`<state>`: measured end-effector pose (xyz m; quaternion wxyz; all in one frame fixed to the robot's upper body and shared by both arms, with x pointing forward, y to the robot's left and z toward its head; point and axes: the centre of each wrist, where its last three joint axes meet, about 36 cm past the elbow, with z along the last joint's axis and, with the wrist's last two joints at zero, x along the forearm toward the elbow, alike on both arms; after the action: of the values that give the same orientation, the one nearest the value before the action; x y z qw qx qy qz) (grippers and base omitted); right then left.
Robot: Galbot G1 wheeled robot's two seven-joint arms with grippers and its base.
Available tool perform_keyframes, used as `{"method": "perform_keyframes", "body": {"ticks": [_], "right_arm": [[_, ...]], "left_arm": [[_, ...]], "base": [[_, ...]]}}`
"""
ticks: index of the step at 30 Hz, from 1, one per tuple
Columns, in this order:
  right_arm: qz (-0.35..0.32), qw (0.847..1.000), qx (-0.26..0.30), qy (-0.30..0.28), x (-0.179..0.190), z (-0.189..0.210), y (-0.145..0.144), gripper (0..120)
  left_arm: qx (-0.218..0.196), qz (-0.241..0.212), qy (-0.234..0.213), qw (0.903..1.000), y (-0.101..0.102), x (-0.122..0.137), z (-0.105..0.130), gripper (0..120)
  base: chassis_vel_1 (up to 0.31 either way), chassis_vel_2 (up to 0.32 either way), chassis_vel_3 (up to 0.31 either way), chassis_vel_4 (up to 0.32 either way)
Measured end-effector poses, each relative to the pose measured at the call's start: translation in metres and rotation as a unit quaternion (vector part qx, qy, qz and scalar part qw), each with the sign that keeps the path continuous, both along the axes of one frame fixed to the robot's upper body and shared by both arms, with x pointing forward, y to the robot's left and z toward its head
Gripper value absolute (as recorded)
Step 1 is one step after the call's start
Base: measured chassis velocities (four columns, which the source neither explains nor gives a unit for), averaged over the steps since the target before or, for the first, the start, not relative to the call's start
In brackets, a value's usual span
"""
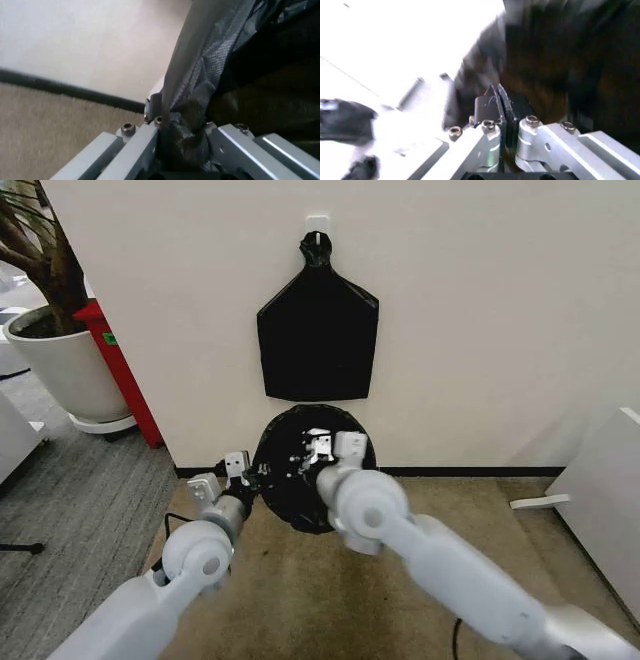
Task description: Place the garbage bag over the trash bin.
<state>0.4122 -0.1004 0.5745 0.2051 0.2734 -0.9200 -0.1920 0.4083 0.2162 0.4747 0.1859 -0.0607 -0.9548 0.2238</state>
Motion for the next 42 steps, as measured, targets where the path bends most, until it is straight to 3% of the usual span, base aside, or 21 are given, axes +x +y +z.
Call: {"method": "perform_keyframes", "body": {"ticks": [5, 9, 12, 14, 15, 19, 22, 23, 28, 33, 42], "right_arm": [[-0.015, 0.995, 0.038, -0.088, -0.017, -0.005, -0.076, 0], [-0.032, 0.993, 0.032, -0.106, -0.033, -0.020, -0.099, 8], [-0.080, 0.990, 0.055, -0.104, -0.057, -0.034, -0.122, 23], [-0.105, 0.987, 0.076, -0.098, -0.069, -0.045, -0.140, 30], [-0.105, 0.987, 0.076, -0.098, -0.069, -0.045, -0.140, 30], [-0.138, 0.982, 0.120, -0.046, -0.107, -0.078, -0.171, 48], [-0.143, 0.978, 0.151, 0.014, -0.140, -0.107, -0.175, 59], [-0.143, 0.978, 0.151, 0.014, -0.140, -0.107, -0.175, 59], [-0.151, 0.961, 0.214, 0.093, -0.173, -0.124, -0.154, 81], [-0.166, 0.950, 0.238, 0.114, -0.178, -0.124, -0.137, 97], [-0.201, 0.951, 0.191, 0.135, -0.167, -0.149, -0.132, 100]], "left_arm": [[-0.045, 0.024, 0.043, 0.9978, 0.004, 0.011, 0.011, 0], [-0.071, 0.031, 0.070, 0.9946, 0.003, 0.014, 0.015, 0], [-0.120, 0.033, 0.118, 0.9851, 0.000, 0.020, 0.023, 0], [-0.152, 0.029, 0.152, 0.9762, 0.000, 0.024, 0.028, 0], [-0.152, 0.029, 0.152, 0.9762, 0.000, 0.024, 0.028, 0], [-0.209, 0.028, 0.219, 0.9527, 0.001, 0.033, 0.039, 0], [-0.239, 0.028, 0.269, 0.9325, 0.002, 0.040, 0.047, 0], [-0.239, 0.028, 0.269, 0.9325, 0.002, 0.040, 0.047, 0], [-0.256, 0.036, 0.358, 0.8971, 0.005, 0.052, 0.054, 0], [-0.256, 0.035, 0.385, 0.8860, 0.005, 0.055, 0.055, 0], [-0.249, 0.026, 0.388, 0.8871, 0.002, 0.052, 0.055, 0]], "base": [[0.000, 0.000, 0.000, 0.000], [0.000, 0.000, 0.000, 0.000], [0.000, 0.000, 0.000, 0.000], [0.000, 0.000, 0.000, 0.000], [0.000, 0.000, 0.000, 0.000], [0.000, 0.000, 0.000, 0.000], [0.000, 0.000, 0.000, 0.000], [0.000, 0.000, 0.000, 0.000], [0.000, 0.000, 0.000, 0.000], [0.000, 0.000, 0.000, 0.000], [0.000, 0.000, 0.000, 0.000]]}}
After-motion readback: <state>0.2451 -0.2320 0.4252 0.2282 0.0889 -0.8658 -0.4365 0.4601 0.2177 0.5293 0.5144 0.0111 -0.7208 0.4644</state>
